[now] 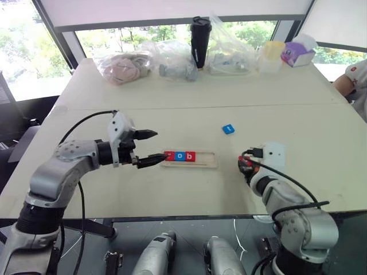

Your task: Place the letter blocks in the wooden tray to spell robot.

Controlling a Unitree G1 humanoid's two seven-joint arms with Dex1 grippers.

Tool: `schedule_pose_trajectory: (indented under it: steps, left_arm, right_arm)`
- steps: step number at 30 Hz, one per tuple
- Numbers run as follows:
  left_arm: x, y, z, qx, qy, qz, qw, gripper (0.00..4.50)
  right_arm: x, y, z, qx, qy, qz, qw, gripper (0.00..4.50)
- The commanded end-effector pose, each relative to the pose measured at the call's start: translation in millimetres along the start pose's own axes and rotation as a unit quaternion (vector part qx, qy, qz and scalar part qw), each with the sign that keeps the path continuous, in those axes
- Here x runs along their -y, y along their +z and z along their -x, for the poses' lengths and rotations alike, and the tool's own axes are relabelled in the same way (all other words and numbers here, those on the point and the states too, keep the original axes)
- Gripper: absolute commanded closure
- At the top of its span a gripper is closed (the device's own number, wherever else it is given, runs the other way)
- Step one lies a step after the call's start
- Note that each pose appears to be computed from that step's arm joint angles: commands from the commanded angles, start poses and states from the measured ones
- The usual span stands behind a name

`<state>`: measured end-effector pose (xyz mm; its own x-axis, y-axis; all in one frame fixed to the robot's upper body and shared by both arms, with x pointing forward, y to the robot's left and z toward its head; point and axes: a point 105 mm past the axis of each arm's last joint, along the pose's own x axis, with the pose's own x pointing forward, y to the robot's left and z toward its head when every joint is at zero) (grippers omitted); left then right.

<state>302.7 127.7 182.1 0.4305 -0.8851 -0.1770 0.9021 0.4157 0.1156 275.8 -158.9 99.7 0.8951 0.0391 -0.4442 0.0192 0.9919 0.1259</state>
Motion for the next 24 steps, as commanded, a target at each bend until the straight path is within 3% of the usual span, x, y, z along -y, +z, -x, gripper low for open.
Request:
schedule_pose_trajectory:
  steps: [1,6,9,11,14,19,24]
  left_arm:
    - [1.7,7.1,-4.5,0.009,-0.012,-0.021,1.0,0.0]
    - [1.4,6.9,-5.0,0.01,-0.013,-0.02,1.0,0.0]
    - [2.1,6.5,-3.0,0.008,-0.011,-0.019,1.0,0.0]
    - [5.0,8.2,-0.2,0.008,-0.017,-0.015,1.0,0.0]
    - [10.0,8.6,2.9,-0.003,-0.037,-0.016,0.999,0.0]
    - [21.0,8.6,7.7,-0.028,-0.082,-0.03,0.996,0.0]
    - [29.9,8.2,9.9,-0.066,-0.107,-0.076,0.989,0.0]
  right_arm:
    - [-8.4,6.6,5.3,0.018,0.011,0.004,1.0,2.31]
    - [-8.0,4.4,5.3,0.008,0.022,0.011,1.0,0.03]
    - [-10.6,16.3,9.9,0.028,0.077,0.051,0.995,0.03]
    - [-9.9,38.5,19.3,0.076,0.146,0.149,0.975,0.03]
    - [4.4,61.5,26.2,0.105,0.236,0.201,0.945,0.03]
    - [33.3,65.2,15.6,0.076,0.331,0.286,0.896,0.03]
    - [58.9,40.0,-10.3,-0.02,0.382,0.419,0.824,0.03]
